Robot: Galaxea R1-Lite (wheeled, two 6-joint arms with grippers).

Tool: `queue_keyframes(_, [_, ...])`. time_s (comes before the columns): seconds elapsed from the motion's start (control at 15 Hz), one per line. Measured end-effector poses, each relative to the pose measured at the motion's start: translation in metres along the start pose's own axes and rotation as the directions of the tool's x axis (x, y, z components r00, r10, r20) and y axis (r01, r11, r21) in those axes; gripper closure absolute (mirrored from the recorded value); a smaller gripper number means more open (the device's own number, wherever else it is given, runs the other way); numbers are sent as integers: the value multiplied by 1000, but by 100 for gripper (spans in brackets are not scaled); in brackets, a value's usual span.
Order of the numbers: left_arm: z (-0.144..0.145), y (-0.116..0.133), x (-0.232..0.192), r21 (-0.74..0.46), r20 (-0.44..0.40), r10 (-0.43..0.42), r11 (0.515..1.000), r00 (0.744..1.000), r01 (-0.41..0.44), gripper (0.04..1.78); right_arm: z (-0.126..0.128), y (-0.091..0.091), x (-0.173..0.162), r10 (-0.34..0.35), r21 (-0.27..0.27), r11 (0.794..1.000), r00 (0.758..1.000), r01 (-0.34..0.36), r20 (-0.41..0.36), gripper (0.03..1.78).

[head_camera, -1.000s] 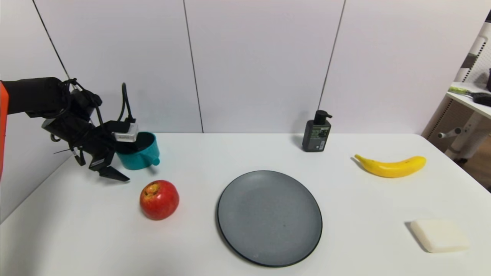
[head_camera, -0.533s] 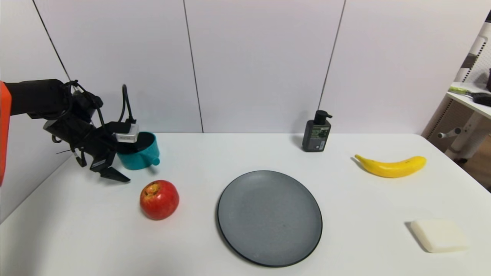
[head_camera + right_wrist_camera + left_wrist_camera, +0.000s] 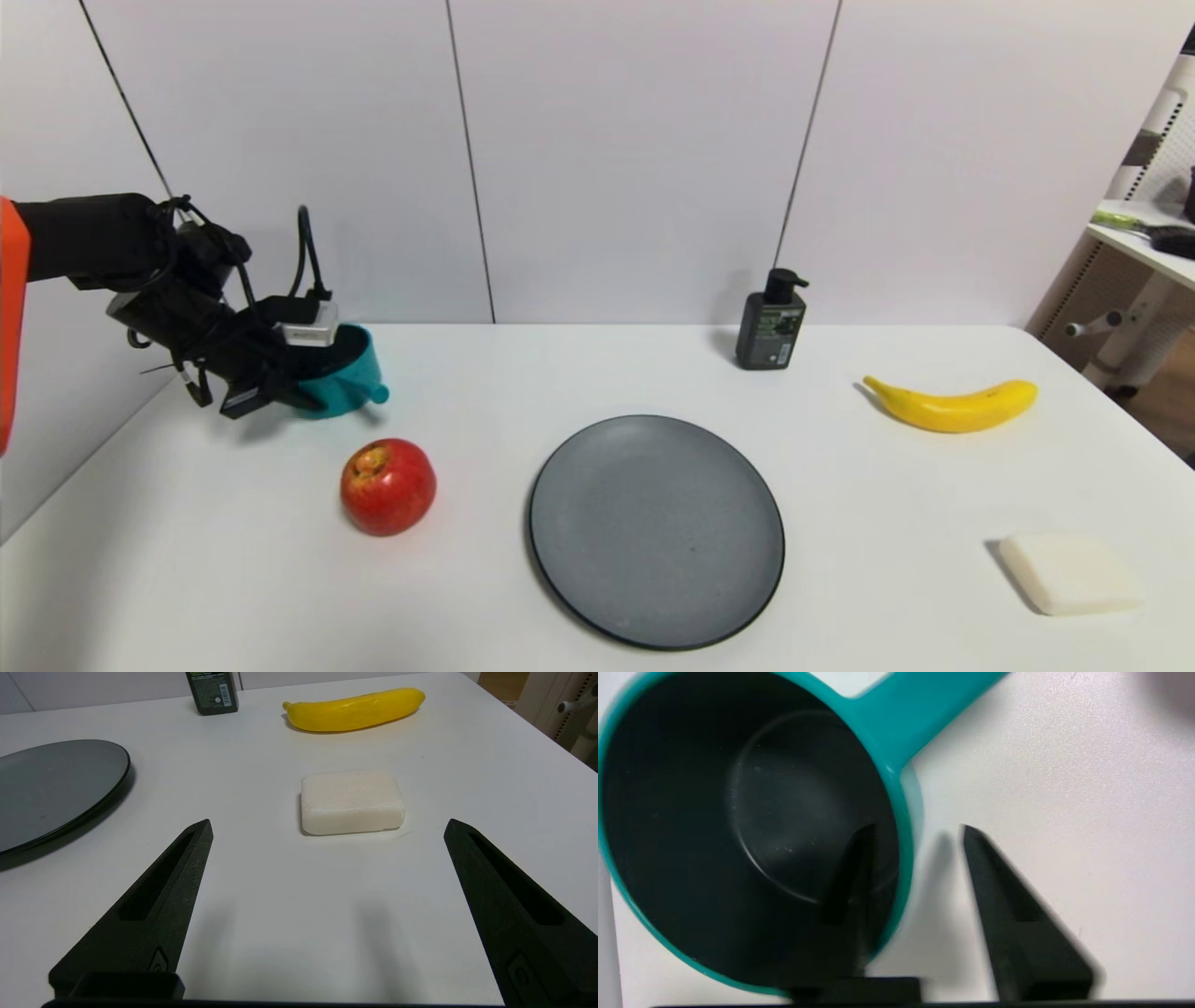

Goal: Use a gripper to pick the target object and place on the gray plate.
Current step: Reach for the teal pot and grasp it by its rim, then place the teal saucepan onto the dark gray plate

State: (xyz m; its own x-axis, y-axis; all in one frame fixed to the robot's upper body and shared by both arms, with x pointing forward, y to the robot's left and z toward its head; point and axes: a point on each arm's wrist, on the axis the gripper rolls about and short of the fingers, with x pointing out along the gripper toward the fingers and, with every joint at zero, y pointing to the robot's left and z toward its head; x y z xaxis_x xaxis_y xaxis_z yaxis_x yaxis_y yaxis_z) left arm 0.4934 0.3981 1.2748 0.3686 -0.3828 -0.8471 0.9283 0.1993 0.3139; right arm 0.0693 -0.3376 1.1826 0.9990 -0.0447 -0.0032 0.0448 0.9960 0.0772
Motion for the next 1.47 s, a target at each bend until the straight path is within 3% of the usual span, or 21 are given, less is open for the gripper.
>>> queue_keyframes(0.13, [0,0,-1,2,0,5,1000,1000,-5,171,0,0,0,0,0,1000,1000,0,0,10])
queue_keyframes(0.53, [4,-1,-9,-3,-2,20,1000,1000,-20,171,0,0,0,0,0,1000,1000,0,0,10])
queue_keyframes(0.87, [28,-8,-47,34,11,100,994,995,-101,171,0,0,0,0,0,1000,1000,0,0,10])
queue_keyframes(1.13, [80,-23,-66,73,74,130,988,989,-136,171,0,0,0,0,0,1000,1000,0,0,10])
queue_keyframes(1.47, [172,-57,-54,221,188,30,973,982,-72,171,0,0,0,0,0,1000,1000,0,0,10])
